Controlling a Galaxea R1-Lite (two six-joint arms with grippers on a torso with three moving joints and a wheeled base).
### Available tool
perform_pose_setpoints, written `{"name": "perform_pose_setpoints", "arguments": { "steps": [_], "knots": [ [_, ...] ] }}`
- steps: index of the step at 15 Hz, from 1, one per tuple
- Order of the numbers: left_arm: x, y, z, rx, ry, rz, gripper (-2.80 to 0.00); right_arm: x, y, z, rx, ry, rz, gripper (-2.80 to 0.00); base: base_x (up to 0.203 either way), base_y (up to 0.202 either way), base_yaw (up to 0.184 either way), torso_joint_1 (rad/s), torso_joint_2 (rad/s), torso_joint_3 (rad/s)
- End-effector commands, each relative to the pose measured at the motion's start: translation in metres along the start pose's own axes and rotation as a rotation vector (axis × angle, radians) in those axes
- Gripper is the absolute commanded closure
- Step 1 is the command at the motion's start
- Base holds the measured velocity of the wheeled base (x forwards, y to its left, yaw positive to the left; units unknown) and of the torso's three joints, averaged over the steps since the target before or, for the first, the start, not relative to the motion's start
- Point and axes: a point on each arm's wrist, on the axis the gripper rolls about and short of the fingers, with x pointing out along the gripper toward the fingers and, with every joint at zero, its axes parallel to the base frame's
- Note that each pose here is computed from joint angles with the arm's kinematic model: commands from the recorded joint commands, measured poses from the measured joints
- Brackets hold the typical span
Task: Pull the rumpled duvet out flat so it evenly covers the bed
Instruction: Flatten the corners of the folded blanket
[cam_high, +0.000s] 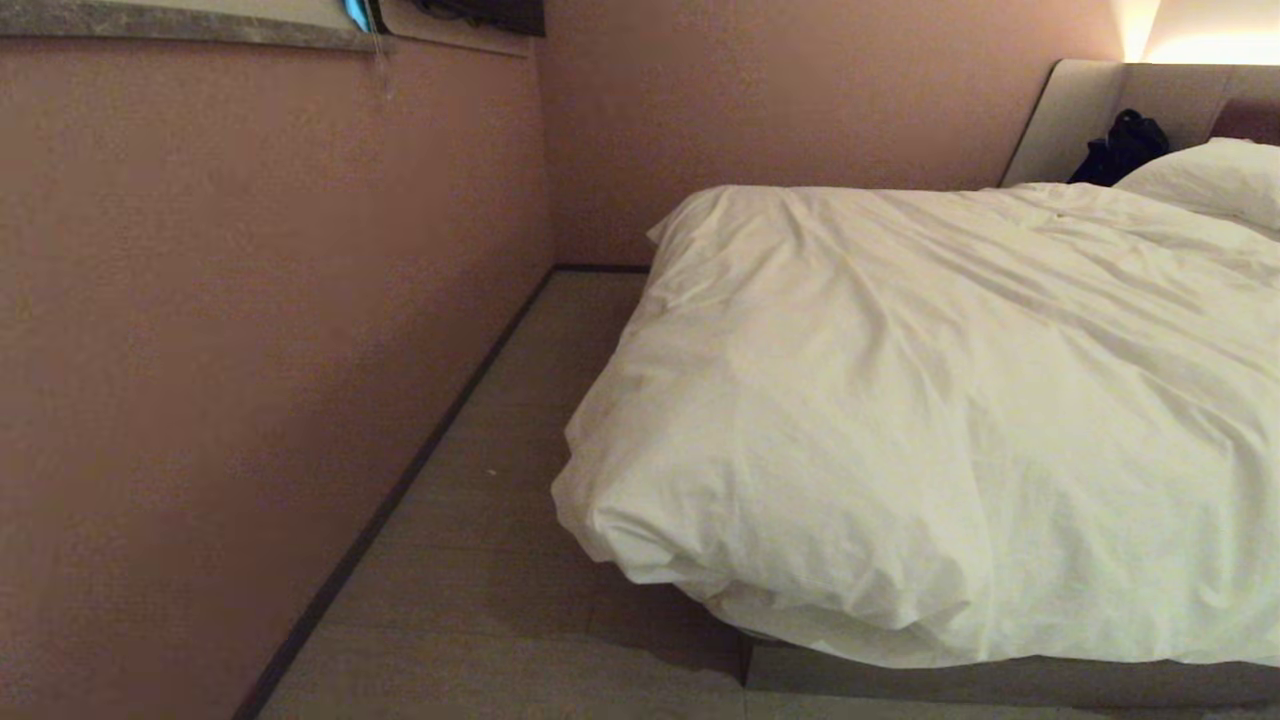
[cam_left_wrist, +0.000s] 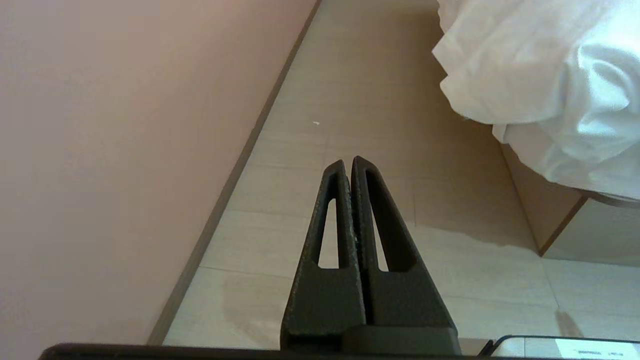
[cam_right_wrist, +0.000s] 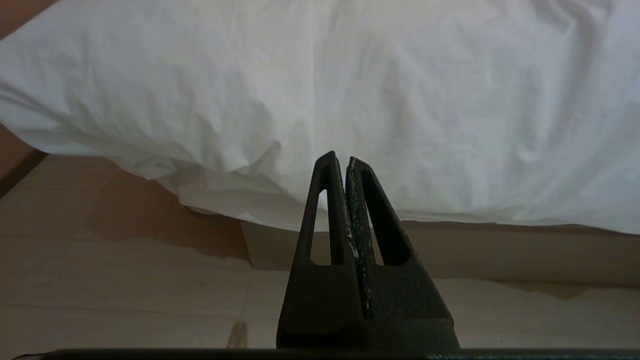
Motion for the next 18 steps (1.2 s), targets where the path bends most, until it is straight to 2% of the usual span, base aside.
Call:
{"name": "perform_pose_setpoints", "arguments": {
  "steps": [1,8,13,18],
  "knots": [
    [-0.0001,0.0000,0.0001,-0.001,-0.001,0.001,0.00,0.0000,0.0000,0.0001,0.000,-0.001,0.000,0.00,0.000,0.000,0.000,-0.018,0.09,0.047],
    [-0.0002,0.0000,-0.0001,0.004,0.004,-0.001,0.00,0.0000,0.0000,0.0001,0.000,-0.001,0.000,0.00,0.000,0.000,0.000,-0.003,0.01,0.014],
    [-0.0005,-0.0007,-0.0003,0.012,0.010,-0.033,0.00,0.0000,0.0000,0.0001,0.000,-0.001,0.000,0.00,0.000,0.000,0.000,0.000,0.00,0.000],
    [-0.0013,-0.0005,0.0037,0.006,-0.015,-0.029,0.00,0.0000,0.0000,0.0001,0.000,-0.001,0.000,0.00,0.000,0.000,0.000,0.000,0.00,0.000]
  ]
}}
